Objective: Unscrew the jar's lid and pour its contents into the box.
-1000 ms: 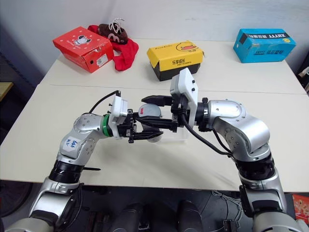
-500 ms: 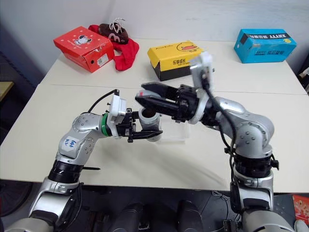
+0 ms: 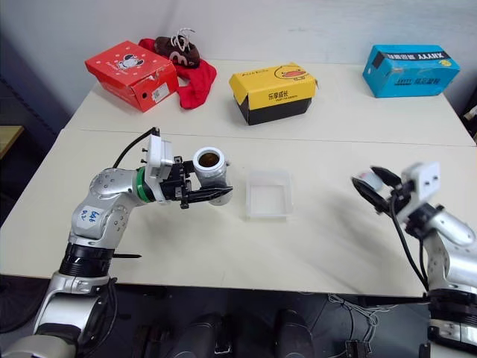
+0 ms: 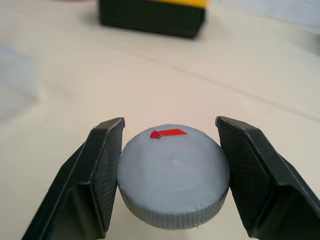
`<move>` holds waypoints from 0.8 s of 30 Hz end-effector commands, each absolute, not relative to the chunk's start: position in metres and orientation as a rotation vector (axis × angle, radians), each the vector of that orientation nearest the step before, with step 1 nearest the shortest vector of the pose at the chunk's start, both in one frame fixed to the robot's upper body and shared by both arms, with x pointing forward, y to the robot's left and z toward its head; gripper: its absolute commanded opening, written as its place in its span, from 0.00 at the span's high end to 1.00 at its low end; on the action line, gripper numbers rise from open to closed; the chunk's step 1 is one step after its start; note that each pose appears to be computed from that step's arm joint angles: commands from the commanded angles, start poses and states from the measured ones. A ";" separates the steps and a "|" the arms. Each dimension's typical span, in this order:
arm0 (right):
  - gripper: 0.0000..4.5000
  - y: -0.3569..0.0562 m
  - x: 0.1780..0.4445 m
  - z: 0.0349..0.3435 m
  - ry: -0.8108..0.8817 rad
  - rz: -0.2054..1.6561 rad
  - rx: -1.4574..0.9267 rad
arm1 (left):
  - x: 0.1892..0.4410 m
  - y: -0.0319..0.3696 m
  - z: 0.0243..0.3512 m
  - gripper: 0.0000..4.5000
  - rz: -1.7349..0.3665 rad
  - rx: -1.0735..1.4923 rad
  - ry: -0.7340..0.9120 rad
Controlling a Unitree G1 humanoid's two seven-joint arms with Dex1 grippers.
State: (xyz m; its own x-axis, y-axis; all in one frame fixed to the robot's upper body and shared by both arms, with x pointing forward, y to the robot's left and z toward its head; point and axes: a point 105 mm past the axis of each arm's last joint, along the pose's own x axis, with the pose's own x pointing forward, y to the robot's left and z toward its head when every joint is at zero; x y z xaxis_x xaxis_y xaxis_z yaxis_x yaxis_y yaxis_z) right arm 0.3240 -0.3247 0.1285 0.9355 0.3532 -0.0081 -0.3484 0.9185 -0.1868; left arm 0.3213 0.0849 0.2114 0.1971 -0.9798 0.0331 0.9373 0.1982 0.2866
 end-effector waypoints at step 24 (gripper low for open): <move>0.00 -0.250 0.250 0.180 -0.068 0.694 -0.304 | 0.388 0.043 0.249 0.48 -1.080 0.745 -0.349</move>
